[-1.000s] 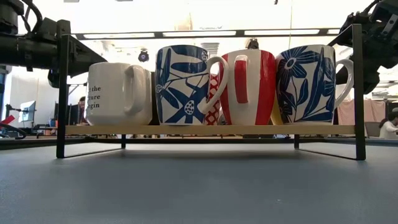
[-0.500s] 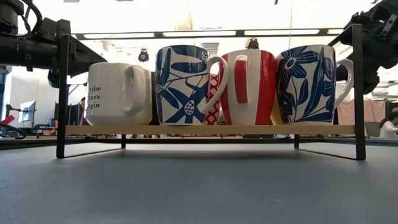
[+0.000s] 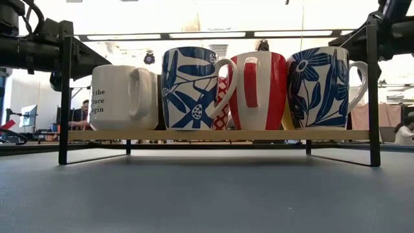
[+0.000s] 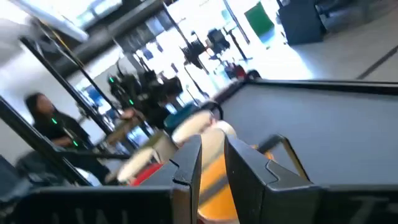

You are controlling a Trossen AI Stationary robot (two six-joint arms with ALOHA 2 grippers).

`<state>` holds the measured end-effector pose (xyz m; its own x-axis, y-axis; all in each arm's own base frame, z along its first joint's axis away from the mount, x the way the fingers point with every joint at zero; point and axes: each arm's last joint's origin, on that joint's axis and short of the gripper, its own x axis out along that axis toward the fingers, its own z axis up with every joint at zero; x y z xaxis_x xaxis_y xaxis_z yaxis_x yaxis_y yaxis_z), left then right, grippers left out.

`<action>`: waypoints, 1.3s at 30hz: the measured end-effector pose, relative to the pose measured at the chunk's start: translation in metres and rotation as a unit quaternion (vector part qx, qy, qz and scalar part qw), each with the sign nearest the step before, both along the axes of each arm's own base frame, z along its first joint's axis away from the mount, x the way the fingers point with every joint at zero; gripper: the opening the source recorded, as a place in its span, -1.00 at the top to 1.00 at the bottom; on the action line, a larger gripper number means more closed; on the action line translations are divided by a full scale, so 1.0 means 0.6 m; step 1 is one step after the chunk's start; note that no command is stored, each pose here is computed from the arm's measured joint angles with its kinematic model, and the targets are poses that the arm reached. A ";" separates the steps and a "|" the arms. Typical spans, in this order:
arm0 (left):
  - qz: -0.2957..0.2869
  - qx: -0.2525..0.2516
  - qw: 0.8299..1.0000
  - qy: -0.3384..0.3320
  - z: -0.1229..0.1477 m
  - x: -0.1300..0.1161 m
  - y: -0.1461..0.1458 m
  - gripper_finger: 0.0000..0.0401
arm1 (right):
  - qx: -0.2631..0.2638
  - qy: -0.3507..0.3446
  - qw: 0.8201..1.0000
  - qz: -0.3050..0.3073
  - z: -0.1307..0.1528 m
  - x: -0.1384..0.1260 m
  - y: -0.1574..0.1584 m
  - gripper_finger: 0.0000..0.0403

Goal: Place coffee mugs
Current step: Return to Home Position

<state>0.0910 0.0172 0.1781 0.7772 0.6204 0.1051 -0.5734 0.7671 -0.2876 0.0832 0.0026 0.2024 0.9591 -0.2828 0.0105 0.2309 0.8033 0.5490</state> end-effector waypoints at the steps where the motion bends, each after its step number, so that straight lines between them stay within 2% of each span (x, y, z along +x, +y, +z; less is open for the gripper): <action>1: 0.000 0.000 1.000 0.000 0.000 0.000 0.000 0.65 | 0.007 -0.012 1.000 -0.002 -0.001 0.001 0.000 0.71; 3: 0.000 0.000 1.000 0.000 0.000 0.000 0.000 0.65 | 0.008 -0.034 0.999 -0.002 0.002 0.003 0.000 0.71; 7: 0.000 0.000 1.000 0.000 0.000 0.000 0.000 0.65 | -0.036 -0.037 0.999 -0.005 -0.005 0.008 0.001 0.71; 15: 0.000 0.000 1.000 0.001 0.000 0.000 0.000 0.65 | -0.107 -0.102 0.989 -0.028 -0.012 0.012 0.002 0.71; 22: 0.000 0.000 1.000 0.000 0.003 0.000 0.000 0.65 | -0.134 -0.093 0.986 -0.034 -0.012 0.012 0.001 0.71; 33: 0.000 0.000 1.000 -0.002 0.005 0.000 0.000 0.65 | -0.289 -0.055 0.954 -0.064 -0.007 0.010 0.001 0.71; 39: 0.000 0.000 1.000 -0.003 0.006 -0.001 0.000 0.65 | -0.294 -0.054 0.952 -0.065 -0.006 0.011 0.001 0.71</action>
<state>0.0906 0.0172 0.1819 0.7769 0.6201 0.1092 -0.5716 0.7674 -0.2906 0.0897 0.0032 0.1985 0.9010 -0.3137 0.2996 0.3170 0.9476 0.0390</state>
